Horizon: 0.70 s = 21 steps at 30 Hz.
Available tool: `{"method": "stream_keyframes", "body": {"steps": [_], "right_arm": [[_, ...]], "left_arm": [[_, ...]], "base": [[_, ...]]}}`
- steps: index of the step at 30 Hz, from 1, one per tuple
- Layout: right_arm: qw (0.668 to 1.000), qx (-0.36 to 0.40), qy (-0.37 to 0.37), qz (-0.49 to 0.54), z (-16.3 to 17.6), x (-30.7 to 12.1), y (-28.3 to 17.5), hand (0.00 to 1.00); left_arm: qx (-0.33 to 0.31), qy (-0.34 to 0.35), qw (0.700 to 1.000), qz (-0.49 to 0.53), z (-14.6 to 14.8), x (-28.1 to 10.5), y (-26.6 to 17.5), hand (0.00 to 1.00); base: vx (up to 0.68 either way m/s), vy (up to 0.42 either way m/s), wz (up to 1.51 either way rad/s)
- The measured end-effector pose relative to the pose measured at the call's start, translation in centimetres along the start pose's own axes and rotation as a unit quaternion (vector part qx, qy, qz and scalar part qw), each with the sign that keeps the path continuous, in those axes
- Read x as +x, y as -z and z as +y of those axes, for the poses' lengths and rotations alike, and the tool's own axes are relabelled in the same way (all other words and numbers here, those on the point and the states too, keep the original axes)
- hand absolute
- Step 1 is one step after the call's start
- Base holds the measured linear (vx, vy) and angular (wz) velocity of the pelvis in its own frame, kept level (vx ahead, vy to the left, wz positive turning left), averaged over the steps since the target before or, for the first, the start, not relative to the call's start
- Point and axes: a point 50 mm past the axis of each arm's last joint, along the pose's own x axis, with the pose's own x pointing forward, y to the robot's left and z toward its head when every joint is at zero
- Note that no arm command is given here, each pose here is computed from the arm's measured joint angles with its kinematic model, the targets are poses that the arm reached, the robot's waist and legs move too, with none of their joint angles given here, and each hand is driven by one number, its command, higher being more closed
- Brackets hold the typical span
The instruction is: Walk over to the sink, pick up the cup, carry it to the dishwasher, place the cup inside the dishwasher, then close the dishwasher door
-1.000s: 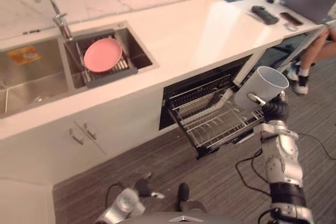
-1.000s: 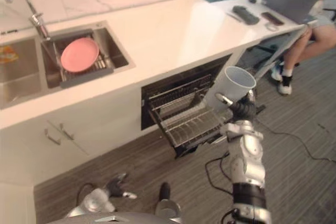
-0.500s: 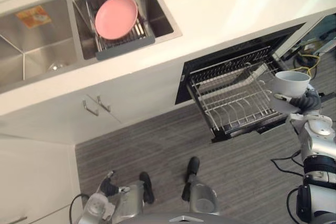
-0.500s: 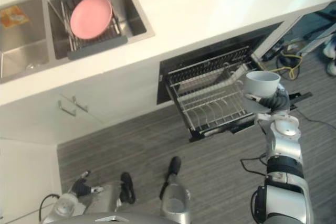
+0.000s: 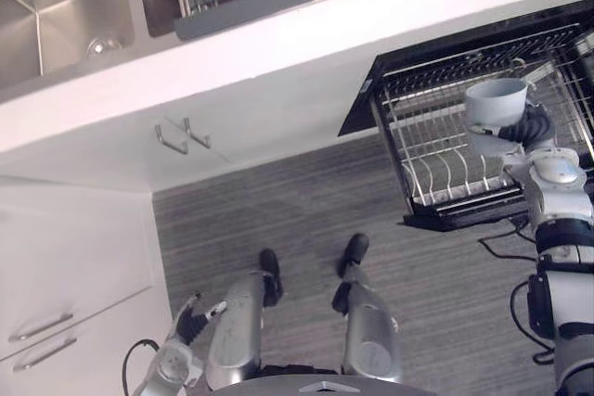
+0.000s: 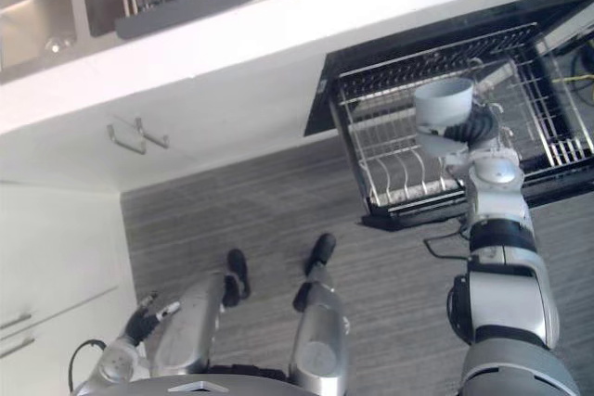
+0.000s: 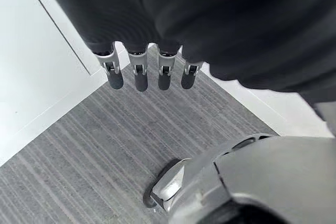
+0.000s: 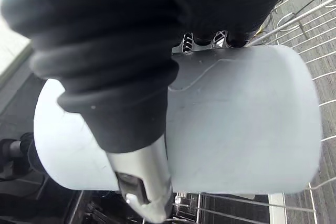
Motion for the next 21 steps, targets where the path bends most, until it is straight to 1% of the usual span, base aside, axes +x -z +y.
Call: {"method": "stream_keyframes", "body": {"steps": [5, 9, 15, 18, 19, 21], "right_arm": [[0.999, -0.024, -0.023, 0.026, 0.7, 0.7, -0.4, 1.00], [0.998, -0.021, -0.015, 0.060, 0.5, 1.2, -0.2, 1.00], [0.996, -0.028, -0.009, 0.086, 0.6, 1.7, -0.7, 1.00], [0.995, -0.020, 0.019, 0.094, 0.1, 2.0, -1.3, 1.00], [0.995, -0.019, 0.030, 0.095, -0.1, 2.1, -1.6, 0.00], [0.993, -0.023, 0.038, 0.106, -0.1, 2.1, -1.3, 0.00]], "left_arm": [[0.002, -0.005, 1.000, -0.019, 0.0, 0.2, -0.8, 0.00], [0.004, -0.006, 0.999, -0.034, -0.2, 0.5, -1.6, 0.00], [0.019, -0.009, 0.999, -0.045, -0.3, 1.1, -2.4, 0.00], [0.017, -0.014, 0.999, -0.041, -0.3, 1.4, -2.6, 0.00], [0.021, -0.016, 0.999, -0.043, -0.4, 1.5, -2.8, 0.00], [0.030, -0.015, 0.998, -0.047, -0.5, 1.6, -3.0, 0.00]], "base": [[-0.05, 0.027, 0.12], [-0.05, 0.027, 0.12], [-0.04, 0.011, 0.05], [-0.04, -0.005, 0.11], [-0.02, -0.004, 0.14], [-0.01, 0.000, 0.10]]}}
